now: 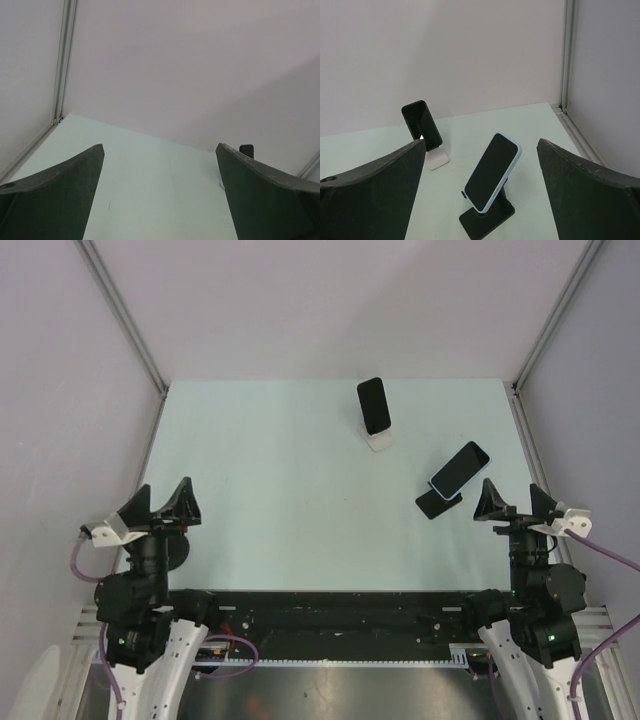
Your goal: Remove the phone from the phone stand
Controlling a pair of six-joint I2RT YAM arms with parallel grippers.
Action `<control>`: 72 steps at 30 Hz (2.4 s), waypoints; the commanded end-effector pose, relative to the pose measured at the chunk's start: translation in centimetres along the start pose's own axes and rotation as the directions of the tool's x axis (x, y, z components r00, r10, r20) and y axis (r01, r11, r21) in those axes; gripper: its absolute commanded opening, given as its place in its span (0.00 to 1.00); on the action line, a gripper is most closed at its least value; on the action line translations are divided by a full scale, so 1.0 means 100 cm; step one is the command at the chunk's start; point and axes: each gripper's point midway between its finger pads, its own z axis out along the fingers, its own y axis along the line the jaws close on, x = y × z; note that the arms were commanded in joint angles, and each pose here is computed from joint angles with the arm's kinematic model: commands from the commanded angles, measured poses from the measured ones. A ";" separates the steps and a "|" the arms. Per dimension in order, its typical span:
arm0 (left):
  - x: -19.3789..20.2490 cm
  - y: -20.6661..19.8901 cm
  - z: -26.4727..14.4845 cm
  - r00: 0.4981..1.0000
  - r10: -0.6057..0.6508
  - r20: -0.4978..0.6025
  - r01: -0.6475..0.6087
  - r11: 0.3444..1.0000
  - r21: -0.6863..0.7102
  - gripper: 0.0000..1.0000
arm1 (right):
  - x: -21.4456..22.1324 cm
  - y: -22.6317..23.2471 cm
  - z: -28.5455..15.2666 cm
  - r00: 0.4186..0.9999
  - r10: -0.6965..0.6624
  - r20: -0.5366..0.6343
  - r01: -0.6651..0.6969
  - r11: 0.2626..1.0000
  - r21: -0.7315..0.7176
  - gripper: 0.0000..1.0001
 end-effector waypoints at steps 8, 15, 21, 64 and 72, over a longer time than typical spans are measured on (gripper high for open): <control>-0.001 0.021 -0.005 0.958 0.000 -0.287 -0.063 0.976 -0.209 1.00 | -0.018 0.009 -0.004 0.998 0.050 0.040 -0.048 0.998 -0.046 1.00; -0.004 0.048 -0.011 0.910 0.007 -0.415 -0.183 0.904 -0.387 1.00 | -0.016 0.014 -0.005 0.998 0.060 0.027 -0.058 0.995 -0.076 1.00; -0.024 0.072 -0.030 0.869 0.043 -0.492 -0.321 0.807 -0.497 1.00 | -0.015 0.018 -0.006 0.998 0.065 0.020 -0.063 0.993 -0.097 1.00; 0.040 0.140 -0.036 0.750 0.050 -0.659 -0.587 0.511 -0.628 1.00 | -0.014 0.036 -0.011 0.995 0.098 -0.014 -0.099 0.976 -0.193 1.00; 0.051 0.147 -0.038 0.773 0.023 -0.634 -0.558 0.498 -0.663 0.98 | -0.014 0.036 -0.011 0.995 0.098 -0.016 -0.099 0.976 -0.192 1.00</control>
